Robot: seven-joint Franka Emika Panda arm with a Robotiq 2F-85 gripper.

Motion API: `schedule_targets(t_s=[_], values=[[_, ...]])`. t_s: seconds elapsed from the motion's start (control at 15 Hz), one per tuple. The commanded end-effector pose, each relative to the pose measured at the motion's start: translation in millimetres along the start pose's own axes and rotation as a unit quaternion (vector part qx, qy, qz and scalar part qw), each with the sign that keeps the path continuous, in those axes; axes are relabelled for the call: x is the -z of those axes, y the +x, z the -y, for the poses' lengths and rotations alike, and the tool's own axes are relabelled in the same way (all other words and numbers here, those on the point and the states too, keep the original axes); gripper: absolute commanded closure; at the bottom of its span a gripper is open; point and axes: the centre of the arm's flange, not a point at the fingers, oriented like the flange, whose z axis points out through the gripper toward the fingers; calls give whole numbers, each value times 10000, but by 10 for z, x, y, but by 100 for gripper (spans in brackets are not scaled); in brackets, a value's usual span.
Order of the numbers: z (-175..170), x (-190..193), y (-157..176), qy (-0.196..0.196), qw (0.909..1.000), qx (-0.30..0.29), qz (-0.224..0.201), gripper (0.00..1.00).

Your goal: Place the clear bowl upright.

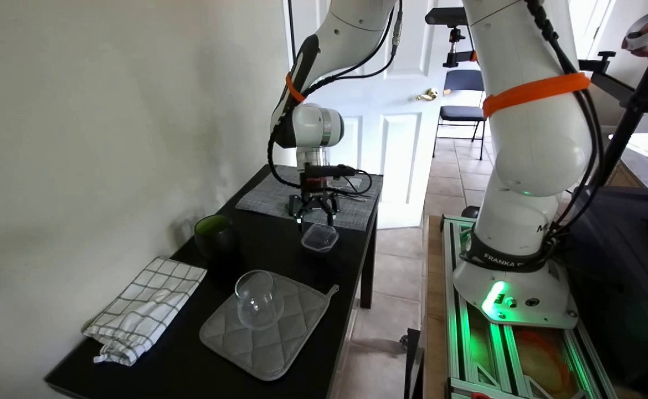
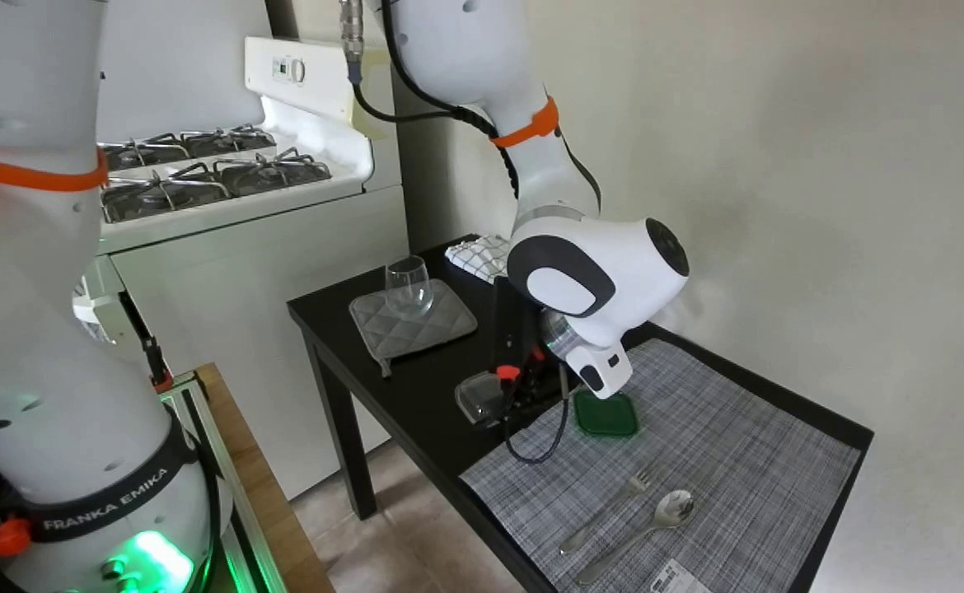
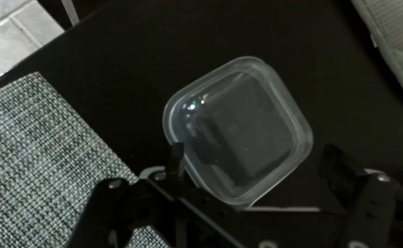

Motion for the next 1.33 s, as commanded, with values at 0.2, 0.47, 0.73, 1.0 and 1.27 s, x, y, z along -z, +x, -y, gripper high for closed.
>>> schedule_targets(t_s=[0.2,0.47,0.73,1.0,1.27], values=[[-137,-141,291,325,9957,-33,872,0],[-164,-187,356,492,9918,-71,1179,0],[-136,-176,418,939,9867,-266,1303,0],[-95,-251,462,983,9828,-480,1485,0],[-72,-284,455,972,9788,-597,1699,0]])
